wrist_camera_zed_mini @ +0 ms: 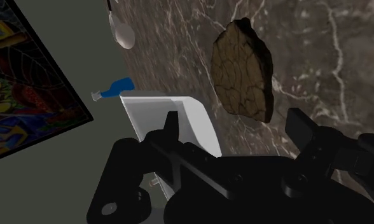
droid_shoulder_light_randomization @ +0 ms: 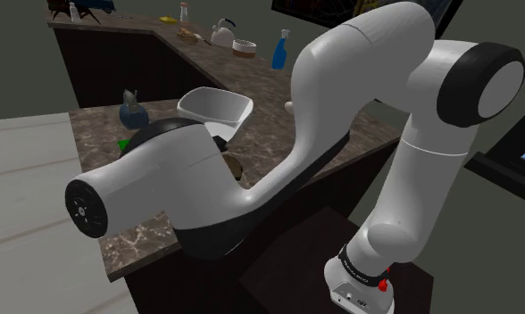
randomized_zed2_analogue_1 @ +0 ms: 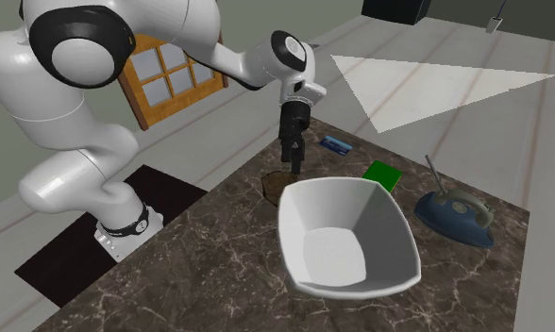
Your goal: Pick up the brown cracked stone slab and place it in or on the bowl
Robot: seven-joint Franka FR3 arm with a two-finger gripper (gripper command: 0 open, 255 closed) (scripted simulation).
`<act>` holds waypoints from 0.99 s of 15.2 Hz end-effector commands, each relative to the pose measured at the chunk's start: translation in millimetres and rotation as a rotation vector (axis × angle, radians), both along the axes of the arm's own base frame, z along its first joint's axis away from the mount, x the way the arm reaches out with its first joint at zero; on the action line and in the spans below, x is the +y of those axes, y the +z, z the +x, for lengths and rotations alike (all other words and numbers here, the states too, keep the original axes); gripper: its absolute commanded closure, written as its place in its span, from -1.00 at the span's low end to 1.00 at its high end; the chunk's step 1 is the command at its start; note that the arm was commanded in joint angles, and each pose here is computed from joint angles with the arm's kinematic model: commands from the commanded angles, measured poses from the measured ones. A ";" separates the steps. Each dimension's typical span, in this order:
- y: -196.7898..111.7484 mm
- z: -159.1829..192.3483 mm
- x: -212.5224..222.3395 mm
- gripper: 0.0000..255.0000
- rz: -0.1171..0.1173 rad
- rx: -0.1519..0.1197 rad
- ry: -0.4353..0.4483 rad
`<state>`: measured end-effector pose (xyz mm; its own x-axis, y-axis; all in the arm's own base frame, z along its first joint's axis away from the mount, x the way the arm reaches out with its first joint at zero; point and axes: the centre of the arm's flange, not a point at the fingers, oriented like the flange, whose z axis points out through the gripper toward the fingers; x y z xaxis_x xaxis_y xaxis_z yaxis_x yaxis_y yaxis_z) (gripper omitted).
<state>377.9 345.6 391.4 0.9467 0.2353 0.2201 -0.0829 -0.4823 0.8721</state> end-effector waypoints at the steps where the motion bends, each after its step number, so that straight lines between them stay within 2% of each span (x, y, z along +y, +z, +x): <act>1: -5.5 5.3 -8.8 -1.00 -0.008 0.009 -0.016; 6: -5.5 5.3 -8.8 -1.00 -0.007 0.009 -0.016; 7: -6.8 5.4 -8.5 1.00 -0.008 0.009 -0.016; 15: -4.4 7.7 -9.2 1.00 -0.008 0.009 -0.016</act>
<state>384.4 337.9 387.3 0.9515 0.2245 0.2104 -0.0813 -0.4761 0.8756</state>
